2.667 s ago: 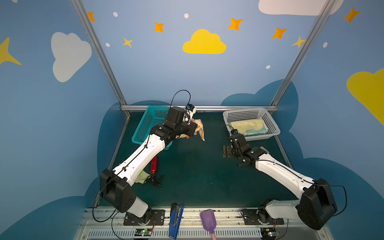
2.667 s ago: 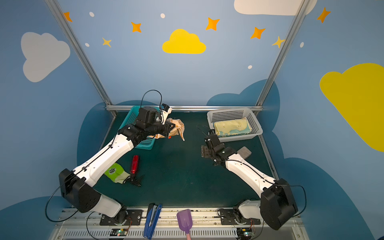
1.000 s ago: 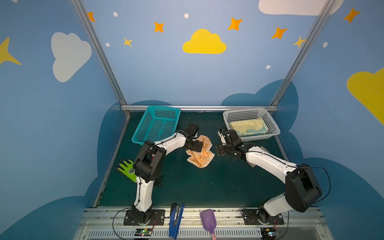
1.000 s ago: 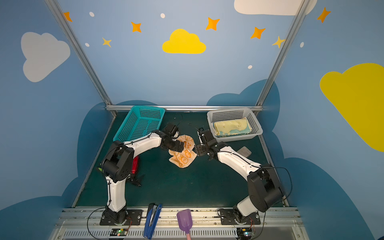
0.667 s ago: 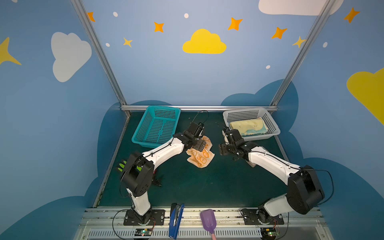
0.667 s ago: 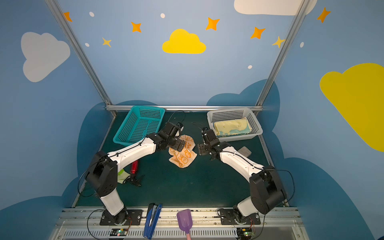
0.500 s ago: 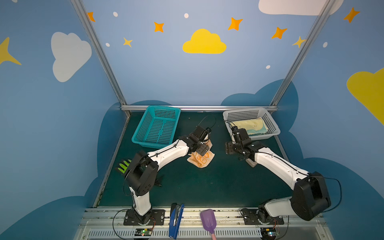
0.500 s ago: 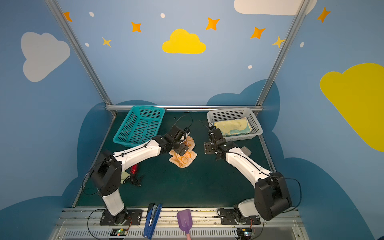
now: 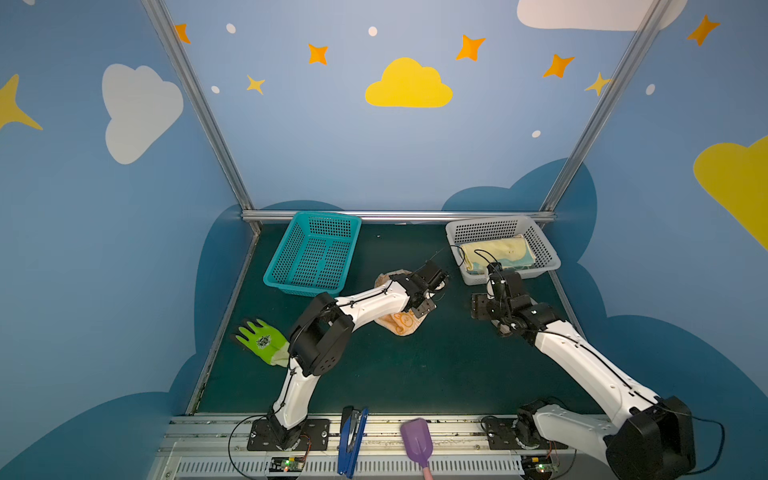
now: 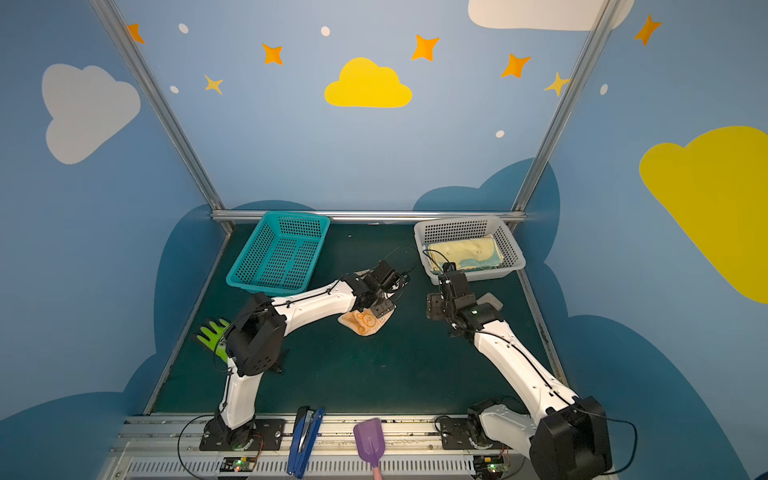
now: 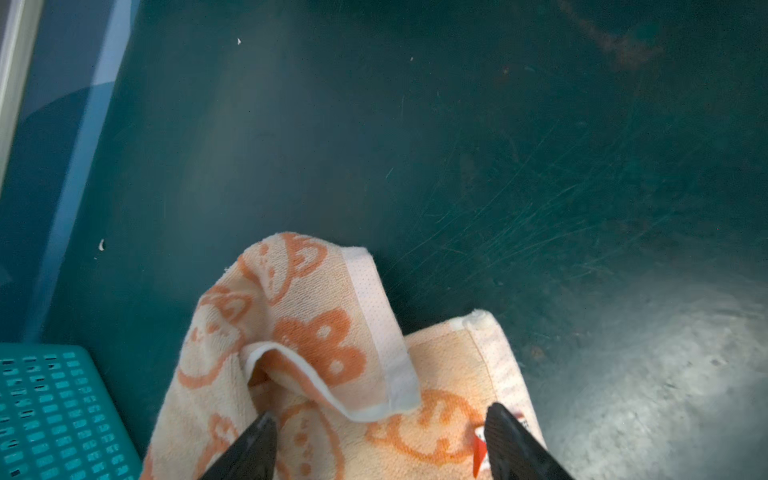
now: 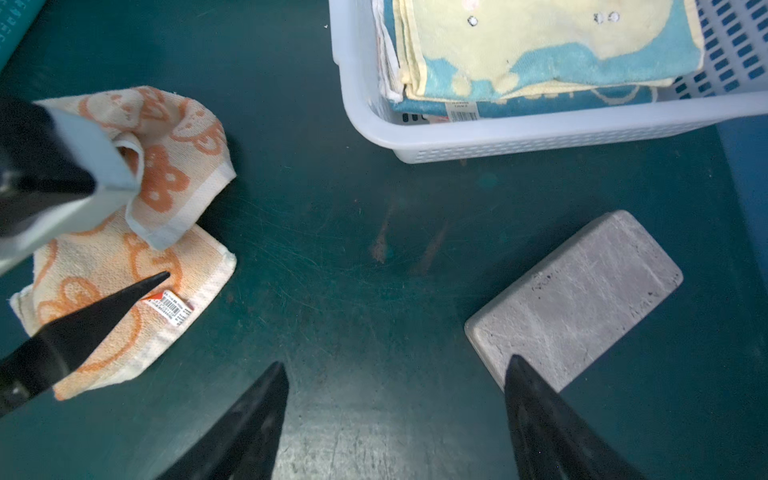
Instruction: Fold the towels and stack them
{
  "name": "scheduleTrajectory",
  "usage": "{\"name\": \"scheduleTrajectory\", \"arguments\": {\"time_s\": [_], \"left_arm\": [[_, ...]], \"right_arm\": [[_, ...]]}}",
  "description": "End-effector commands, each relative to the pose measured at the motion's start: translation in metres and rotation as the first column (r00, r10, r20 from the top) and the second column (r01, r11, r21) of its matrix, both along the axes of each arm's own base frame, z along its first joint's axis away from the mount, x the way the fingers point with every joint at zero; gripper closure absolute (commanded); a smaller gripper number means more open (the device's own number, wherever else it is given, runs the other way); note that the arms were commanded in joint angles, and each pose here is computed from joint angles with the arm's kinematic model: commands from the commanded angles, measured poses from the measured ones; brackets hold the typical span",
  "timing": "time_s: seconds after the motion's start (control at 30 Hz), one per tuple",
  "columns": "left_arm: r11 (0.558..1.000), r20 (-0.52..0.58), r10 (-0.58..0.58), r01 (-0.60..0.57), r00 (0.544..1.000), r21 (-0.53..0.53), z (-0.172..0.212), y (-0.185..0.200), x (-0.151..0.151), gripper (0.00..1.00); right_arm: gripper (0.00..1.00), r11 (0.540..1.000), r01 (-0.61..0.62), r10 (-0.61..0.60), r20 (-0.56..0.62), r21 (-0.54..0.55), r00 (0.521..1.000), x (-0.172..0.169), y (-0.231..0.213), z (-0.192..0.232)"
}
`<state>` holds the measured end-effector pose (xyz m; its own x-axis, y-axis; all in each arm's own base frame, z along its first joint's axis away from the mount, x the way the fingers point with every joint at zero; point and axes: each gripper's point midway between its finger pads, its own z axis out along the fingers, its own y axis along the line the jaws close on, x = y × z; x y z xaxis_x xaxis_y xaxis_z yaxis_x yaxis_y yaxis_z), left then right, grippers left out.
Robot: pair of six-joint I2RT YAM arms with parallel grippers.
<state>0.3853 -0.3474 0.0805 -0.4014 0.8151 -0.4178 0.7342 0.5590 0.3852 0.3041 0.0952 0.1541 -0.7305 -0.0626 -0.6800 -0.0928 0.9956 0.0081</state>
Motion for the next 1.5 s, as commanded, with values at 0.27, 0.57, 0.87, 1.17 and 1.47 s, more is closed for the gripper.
{"name": "scheduleTrajectory", "arguments": {"time_s": [0.27, 0.57, 0.87, 1.17, 1.47], "left_arm": [[0.986, -0.012, 0.054, -0.052, 0.998, 0.157, -0.03, 0.019, 0.012, 0.31], [0.983, -0.013, 0.073, -0.07, 0.997, 0.169, -0.04, 0.017, 0.025, 0.62], [0.982, 0.033, 0.092, -0.096, 0.995, 0.164, -0.027, 0.019, 0.033, 0.96], [0.996, 0.093, 0.094, -0.093, 0.991, -0.007, 0.057, 0.014, 0.023, 0.96], [0.981, 0.123, 0.105, -0.082, 0.987, -0.177, 0.141, 0.019, -0.003, 0.96]], "right_arm": [[0.22, 0.996, 0.027, -0.039, 0.141, 0.084, 0.989, -0.003, -0.005, 0.01], [0.22, 0.997, 0.028, -0.038, 0.14, 0.074, 0.989, -0.006, -0.007, 0.011], [0.22, 0.997, 0.016, -0.025, 0.121, 0.079, 0.992, -0.002, -0.002, 0.006], [0.22, 0.994, -0.084, 0.068, 0.193, 0.076, 0.979, 0.015, 0.015, 0.014], [0.2, 0.91, -0.387, 0.326, 0.323, 0.148, 0.889, 0.029, 0.075, 0.032]]}}
